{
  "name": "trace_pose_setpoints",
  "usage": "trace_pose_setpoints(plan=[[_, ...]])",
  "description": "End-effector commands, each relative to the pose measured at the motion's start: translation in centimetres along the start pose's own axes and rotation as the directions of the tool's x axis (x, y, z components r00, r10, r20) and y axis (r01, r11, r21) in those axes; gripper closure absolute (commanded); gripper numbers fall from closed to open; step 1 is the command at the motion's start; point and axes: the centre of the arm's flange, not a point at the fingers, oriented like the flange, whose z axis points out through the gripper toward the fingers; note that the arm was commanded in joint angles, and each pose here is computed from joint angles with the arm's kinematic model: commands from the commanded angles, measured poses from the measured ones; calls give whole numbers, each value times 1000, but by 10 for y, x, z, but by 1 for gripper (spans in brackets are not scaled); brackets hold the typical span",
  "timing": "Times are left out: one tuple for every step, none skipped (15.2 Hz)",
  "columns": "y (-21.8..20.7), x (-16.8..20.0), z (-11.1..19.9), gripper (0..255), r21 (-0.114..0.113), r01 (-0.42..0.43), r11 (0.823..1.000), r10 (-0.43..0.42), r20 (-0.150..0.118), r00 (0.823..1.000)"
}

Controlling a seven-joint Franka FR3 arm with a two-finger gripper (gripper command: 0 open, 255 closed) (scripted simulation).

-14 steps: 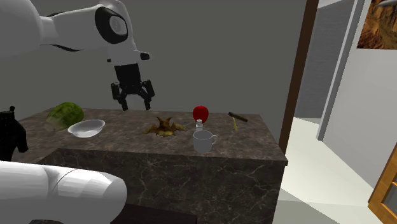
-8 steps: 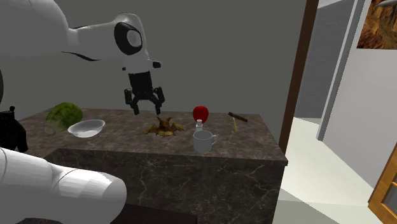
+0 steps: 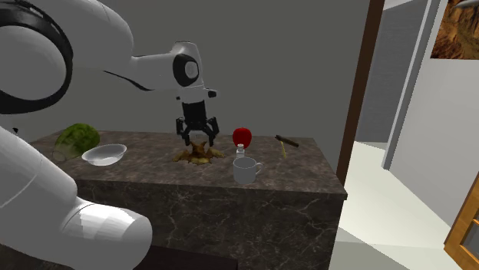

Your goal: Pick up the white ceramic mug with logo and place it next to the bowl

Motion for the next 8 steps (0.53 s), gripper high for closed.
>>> trace_pose_setpoints(plan=[[12,20,16,0,4,-6,1000,6,1,1000],[16,29,24,0,6,-8,1000,8,1,1000],[21,39,32,0,8,-11,1000,11,2,1000],[26,49,40,0,10,-14,1000,14,3,1000],[31,59,48,0,13,-17,1000,16,3,1000],[35,68,56,0,15,-19,1000,19,4,1000],[40,78,64,0,17,-22,1000,22,5,1000],[45,88,72,0,19,-25,1000,25,5,1000]])
